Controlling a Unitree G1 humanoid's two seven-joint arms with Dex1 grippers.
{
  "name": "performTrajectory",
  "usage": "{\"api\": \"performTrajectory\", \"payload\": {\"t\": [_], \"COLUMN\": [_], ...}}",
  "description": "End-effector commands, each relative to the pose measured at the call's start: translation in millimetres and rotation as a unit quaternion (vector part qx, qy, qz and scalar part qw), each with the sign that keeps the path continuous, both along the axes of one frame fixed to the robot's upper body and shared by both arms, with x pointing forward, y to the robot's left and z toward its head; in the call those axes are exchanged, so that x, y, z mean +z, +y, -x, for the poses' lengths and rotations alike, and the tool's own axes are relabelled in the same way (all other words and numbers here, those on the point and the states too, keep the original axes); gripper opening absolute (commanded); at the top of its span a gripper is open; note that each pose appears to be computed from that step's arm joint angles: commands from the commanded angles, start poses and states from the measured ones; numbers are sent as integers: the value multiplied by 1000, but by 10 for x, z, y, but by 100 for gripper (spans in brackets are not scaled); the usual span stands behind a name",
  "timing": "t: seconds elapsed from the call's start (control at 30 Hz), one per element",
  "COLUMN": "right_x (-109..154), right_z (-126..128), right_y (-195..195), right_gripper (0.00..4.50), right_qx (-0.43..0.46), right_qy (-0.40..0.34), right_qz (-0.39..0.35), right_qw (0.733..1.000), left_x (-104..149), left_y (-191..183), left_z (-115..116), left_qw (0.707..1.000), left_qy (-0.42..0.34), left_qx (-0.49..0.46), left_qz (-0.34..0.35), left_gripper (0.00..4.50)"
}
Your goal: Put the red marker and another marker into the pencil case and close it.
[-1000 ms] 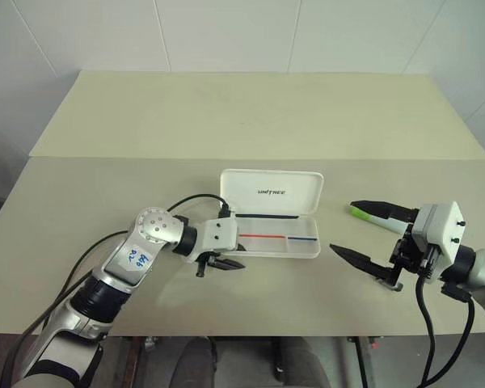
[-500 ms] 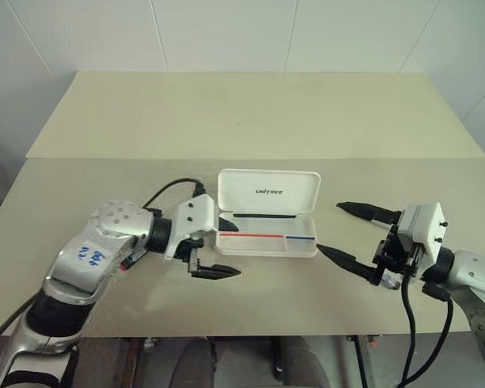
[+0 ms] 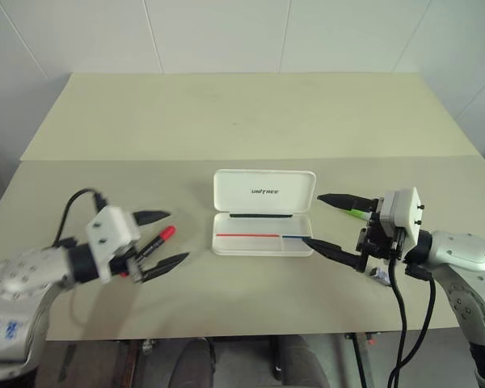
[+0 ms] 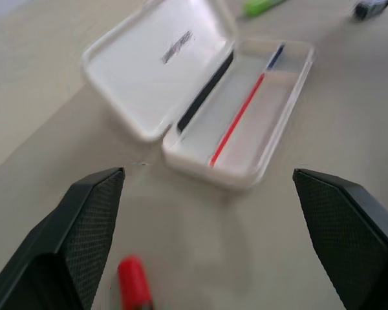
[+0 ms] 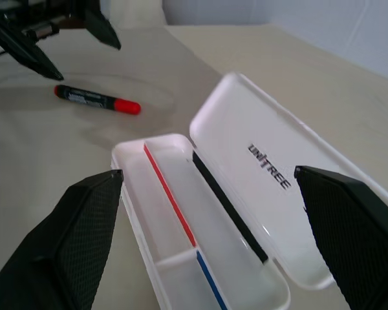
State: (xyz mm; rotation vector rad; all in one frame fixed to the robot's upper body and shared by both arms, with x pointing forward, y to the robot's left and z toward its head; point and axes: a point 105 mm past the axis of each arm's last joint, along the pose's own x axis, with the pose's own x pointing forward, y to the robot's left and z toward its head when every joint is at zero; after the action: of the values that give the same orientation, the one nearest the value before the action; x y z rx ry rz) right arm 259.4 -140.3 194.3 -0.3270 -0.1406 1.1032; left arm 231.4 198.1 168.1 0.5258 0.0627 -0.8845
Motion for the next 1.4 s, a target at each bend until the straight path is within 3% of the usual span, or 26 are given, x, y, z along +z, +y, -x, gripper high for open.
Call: {"api": "performTrajectory", "payload": {"t": [0.03, 0.33, 0.5, 1.03, 1.4], "right_x": [57, 132, 167, 256, 154], "right_z": [-7, -51, -52, -38, 39], "right_y": [59, 125, 137, 111, -26], "right_gripper": [450, 450, 450, 450, 450], "right_qx": [22, 33, 30, 11, 31], "right_qy": [-12, -26, -34, -53, -33], "right_qz": [-5, -9, -9, -12, 29], "right_qw": [1000, 999, 999, 998, 999], "left_x": [106, -223, -441, -855, -970], "left_y": [170, 653, 614, 464, 332], "left_z": [89, 131, 11, -348, -346], "left_qw": [998, 986, 986, 984, 985], "left_qy": [-57, -30, 5, 53, 78], "left_qx": [33, 159, 155, 154, 147], "left_qz": [-14, 33, 64, 68, 54], "left_gripper": [448, 448, 448, 448, 100]}}
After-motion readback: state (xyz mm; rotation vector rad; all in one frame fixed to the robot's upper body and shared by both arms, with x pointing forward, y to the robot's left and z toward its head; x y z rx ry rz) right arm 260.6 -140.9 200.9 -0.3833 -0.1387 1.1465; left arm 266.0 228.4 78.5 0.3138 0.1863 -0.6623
